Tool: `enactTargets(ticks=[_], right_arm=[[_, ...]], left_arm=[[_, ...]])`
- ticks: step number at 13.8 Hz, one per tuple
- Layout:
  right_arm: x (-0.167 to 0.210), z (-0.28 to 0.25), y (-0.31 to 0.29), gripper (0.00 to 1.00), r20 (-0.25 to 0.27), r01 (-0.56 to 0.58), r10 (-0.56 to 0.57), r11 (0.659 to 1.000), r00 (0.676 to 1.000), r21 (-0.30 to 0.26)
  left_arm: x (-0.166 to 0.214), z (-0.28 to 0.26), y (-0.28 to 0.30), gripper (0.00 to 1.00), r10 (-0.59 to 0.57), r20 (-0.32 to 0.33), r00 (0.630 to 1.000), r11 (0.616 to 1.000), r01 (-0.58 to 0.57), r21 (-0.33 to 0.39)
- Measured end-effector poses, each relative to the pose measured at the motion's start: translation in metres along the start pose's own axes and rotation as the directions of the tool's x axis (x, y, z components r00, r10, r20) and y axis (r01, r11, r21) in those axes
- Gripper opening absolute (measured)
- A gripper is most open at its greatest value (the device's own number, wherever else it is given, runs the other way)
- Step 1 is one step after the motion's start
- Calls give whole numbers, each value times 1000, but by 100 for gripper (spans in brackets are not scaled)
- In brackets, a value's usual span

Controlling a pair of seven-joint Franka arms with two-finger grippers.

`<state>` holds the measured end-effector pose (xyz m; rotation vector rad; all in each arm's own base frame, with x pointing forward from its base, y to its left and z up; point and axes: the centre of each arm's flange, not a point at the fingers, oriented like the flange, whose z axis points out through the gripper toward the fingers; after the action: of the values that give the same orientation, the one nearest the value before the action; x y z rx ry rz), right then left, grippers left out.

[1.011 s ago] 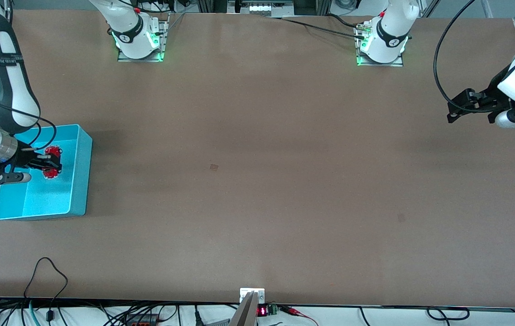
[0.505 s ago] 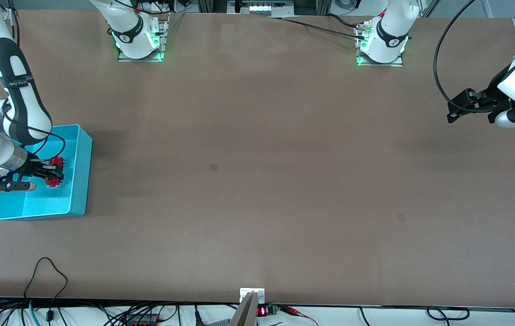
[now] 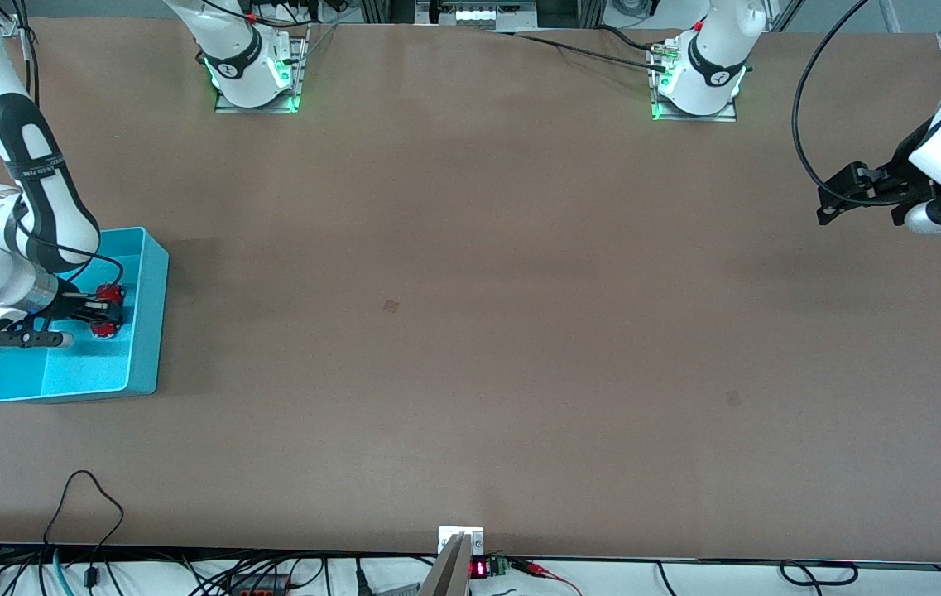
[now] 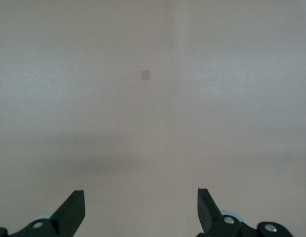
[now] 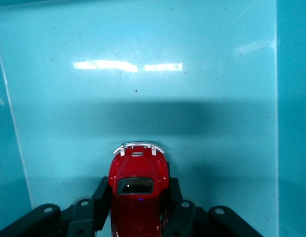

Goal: Wind red beetle toy and store in blue box
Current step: 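Lower the car into the cyan box and open the right gripper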

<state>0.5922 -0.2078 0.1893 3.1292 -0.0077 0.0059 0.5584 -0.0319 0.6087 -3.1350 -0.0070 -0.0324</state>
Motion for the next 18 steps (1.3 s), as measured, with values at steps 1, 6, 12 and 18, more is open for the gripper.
enactTargets(ticks=[1, 6, 12, 18], right_arm=[[0, 0, 0, 50, -1, 0, 0, 1000, 1000, 0], [2, 3, -1, 69, -13, 2, -2, 1000, 1000, -4], [26, -63, -19, 100, -97, 37, -39, 999, 995, -19], [41, -212, -87, 100, -187, 131, -132, 991, 973, -20]], left_arm=[[0, 0, 0, 100, 0, 0, 1000, 1000, 0, 0], [0, 0, 0, 100, 0, 0, 1000, 1000, 0, 0], [0, 0, 0, 100, 0, 0, 1000, 1000, 0, 0], [0, 0, 0, 100, 0, 0, 1000, 1000, 0, 0]])
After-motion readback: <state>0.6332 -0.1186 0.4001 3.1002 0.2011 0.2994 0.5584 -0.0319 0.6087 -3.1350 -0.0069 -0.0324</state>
